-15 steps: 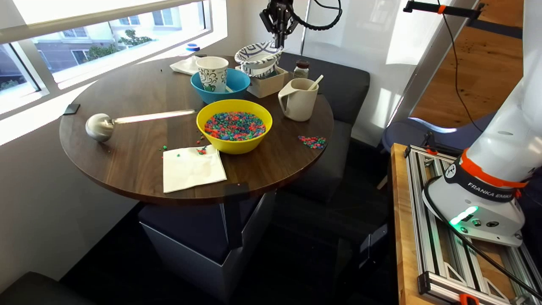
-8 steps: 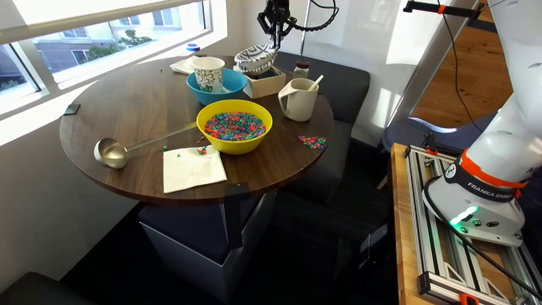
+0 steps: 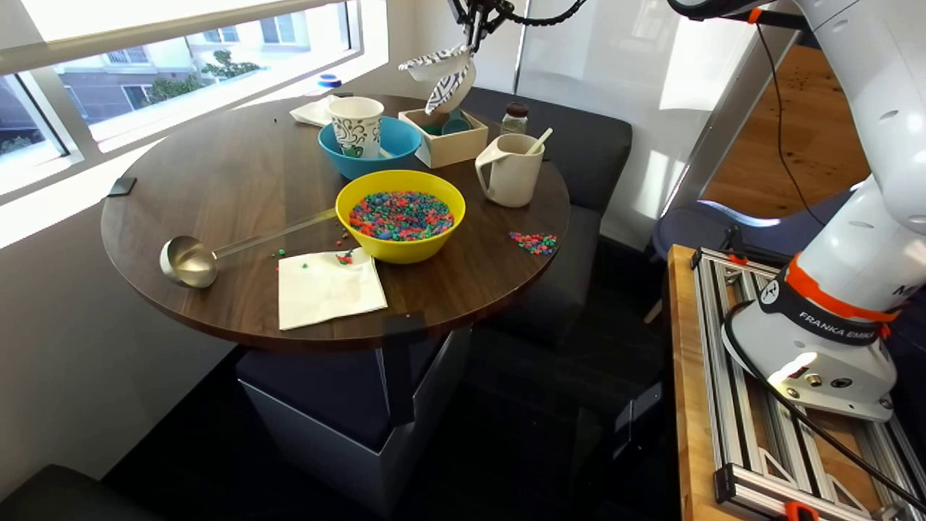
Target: Remove one white plate from the wooden box and put it on the table
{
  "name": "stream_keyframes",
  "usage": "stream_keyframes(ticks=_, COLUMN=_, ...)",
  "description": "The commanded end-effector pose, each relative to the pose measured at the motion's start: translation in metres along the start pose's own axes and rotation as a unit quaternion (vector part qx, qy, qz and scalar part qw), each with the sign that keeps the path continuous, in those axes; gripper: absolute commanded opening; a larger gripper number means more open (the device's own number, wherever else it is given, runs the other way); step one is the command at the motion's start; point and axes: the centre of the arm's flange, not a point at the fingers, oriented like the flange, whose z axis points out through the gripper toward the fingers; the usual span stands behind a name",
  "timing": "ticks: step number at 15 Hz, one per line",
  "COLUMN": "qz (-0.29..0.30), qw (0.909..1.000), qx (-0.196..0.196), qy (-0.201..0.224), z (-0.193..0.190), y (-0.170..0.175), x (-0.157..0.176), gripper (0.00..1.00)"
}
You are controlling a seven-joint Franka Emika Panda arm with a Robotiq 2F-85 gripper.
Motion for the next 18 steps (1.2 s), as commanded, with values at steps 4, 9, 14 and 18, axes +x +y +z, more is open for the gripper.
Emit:
stream_keyframes(ticks=4, qz=-0.013, qw=0.9988, qx=0.045, qy=-0.018, z=-0.017, y=-0.014, x=-0.021, gripper=0.03)
stream_keyframes(ticks=9, qz=-0.007, qw=0.9981, qx=0.06, qy=-0.014, z=-0.014, y=-0.013, x=-0.029, gripper=0.03)
stream_keyframes(ticks=14, qz=-0.037, qw=0.9909, qx=0.127, qy=-0.024, z=-0.015, y=-0.052, x=-0.078, gripper=0.03)
stream_keyframes(ticks=18, qz=-0.107, qw=0.9856, qx=0.118, qy=-0.057, z=0.008, y=-0.085, x=-0.152, gripper=0.03)
